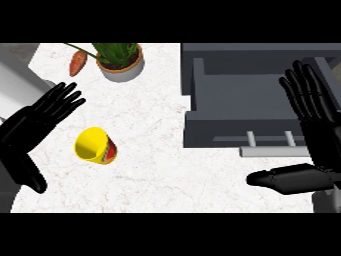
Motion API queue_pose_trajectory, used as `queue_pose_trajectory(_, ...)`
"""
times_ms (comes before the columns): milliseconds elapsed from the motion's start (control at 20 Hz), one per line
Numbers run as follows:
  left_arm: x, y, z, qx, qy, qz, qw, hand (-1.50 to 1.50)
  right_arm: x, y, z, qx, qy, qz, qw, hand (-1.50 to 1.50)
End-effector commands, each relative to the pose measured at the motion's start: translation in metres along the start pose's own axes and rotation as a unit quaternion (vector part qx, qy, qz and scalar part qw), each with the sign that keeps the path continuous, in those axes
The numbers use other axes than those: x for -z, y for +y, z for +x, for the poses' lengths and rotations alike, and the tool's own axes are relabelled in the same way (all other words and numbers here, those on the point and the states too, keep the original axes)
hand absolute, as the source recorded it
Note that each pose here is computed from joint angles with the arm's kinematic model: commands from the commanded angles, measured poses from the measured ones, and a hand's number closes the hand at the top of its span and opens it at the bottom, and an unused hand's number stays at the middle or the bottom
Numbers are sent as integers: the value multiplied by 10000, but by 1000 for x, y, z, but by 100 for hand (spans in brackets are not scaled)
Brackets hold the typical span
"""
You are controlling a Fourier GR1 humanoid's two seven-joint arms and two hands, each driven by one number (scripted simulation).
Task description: Pick up the cup, place it into the drawer and close the drawer
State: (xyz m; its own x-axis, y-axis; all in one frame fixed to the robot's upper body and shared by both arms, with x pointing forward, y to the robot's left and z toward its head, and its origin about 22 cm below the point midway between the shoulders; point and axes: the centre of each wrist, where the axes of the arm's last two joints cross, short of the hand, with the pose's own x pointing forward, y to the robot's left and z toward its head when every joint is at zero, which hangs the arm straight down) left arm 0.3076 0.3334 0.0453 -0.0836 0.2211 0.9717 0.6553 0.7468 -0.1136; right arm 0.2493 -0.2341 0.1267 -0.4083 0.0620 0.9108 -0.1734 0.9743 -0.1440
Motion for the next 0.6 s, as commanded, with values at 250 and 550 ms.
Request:
queue_pose_trajectory(250, -4, 28, -53, 174, 453, 220, 9986, -150, 30, -12, 14, -94, -147, 11, 9998, -150)
queue_pose_trajectory(550, -20, 42, -79, 315, 700, 417, 9962, -150, 19, -19, 7, -55, -123, 56, 9999, -150)
